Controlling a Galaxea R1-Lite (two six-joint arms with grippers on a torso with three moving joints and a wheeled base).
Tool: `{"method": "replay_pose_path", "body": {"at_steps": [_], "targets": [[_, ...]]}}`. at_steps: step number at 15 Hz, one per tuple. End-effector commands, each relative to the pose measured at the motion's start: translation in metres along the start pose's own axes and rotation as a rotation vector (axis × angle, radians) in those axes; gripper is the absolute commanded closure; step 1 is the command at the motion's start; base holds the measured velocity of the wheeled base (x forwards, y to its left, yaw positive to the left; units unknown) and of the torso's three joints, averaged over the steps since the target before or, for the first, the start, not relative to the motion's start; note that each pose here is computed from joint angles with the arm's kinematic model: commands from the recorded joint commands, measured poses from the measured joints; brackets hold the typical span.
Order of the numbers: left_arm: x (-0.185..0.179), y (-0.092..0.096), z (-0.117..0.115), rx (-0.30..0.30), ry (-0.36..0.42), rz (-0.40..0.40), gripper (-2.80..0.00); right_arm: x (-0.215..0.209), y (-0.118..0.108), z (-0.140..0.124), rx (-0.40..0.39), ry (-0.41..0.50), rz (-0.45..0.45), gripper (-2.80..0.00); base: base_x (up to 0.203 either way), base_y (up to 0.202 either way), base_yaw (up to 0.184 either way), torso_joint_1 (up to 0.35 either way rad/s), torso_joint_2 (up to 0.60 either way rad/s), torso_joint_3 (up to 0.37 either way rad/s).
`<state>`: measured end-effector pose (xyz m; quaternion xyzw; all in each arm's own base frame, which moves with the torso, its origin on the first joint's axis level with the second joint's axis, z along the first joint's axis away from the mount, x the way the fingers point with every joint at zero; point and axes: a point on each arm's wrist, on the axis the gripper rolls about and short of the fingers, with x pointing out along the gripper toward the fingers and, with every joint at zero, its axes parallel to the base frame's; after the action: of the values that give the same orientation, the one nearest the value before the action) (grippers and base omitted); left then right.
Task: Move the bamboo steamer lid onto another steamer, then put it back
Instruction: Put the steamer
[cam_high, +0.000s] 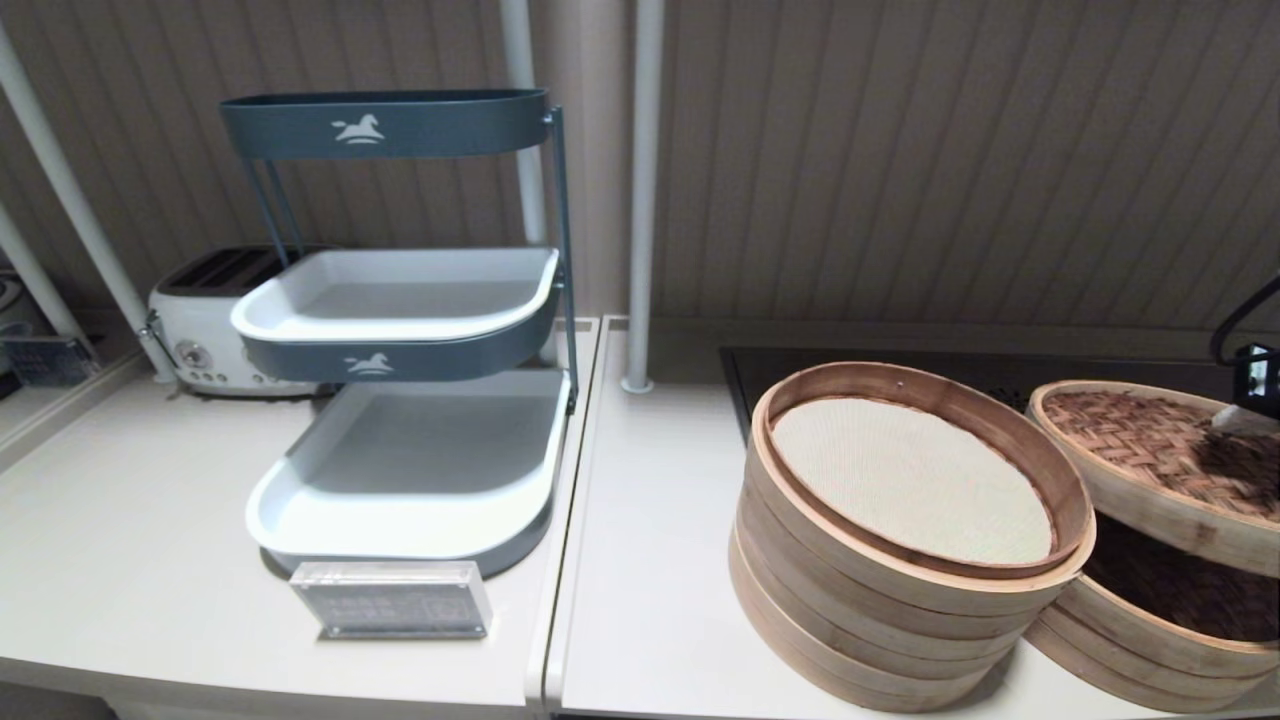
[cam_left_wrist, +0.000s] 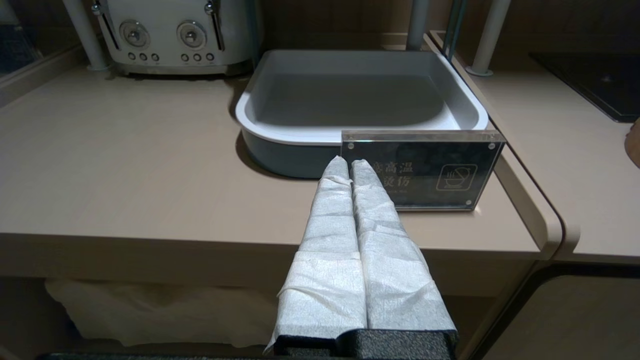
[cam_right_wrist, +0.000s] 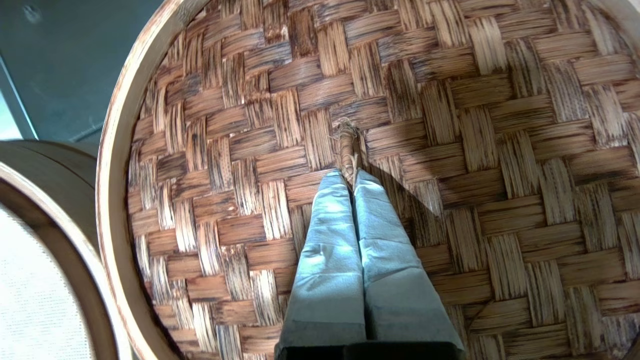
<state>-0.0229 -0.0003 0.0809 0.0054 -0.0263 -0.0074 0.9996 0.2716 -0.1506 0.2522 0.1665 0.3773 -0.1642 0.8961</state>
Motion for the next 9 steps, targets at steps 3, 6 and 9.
{"method": "replay_pose_path", "body": {"at_steps": [3,6,9], "targets": [[0.002,0.0,-0.008,0.0,0.026,-0.001,0.0,-0.017,0.004,0.004,0.012,-0.052,0.007,0.0,0.0,0.0,0.0,0.0,0.0,0.0],[0.002,0.0,-0.008,0.0,0.026,-0.001,0.0,-0.028,0.008,0.005,0.02,-0.081,0.023,0.0,0.0,0.0,0.0,0.0,0.0,0.0],[0.002,0.0,-0.008,0.0,0.026,-0.001,0.0,-0.038,0.012,0.009,0.037,-0.113,0.054,0.0,0.0,0.0,0.0,0.0,0.0,0.0]]}}
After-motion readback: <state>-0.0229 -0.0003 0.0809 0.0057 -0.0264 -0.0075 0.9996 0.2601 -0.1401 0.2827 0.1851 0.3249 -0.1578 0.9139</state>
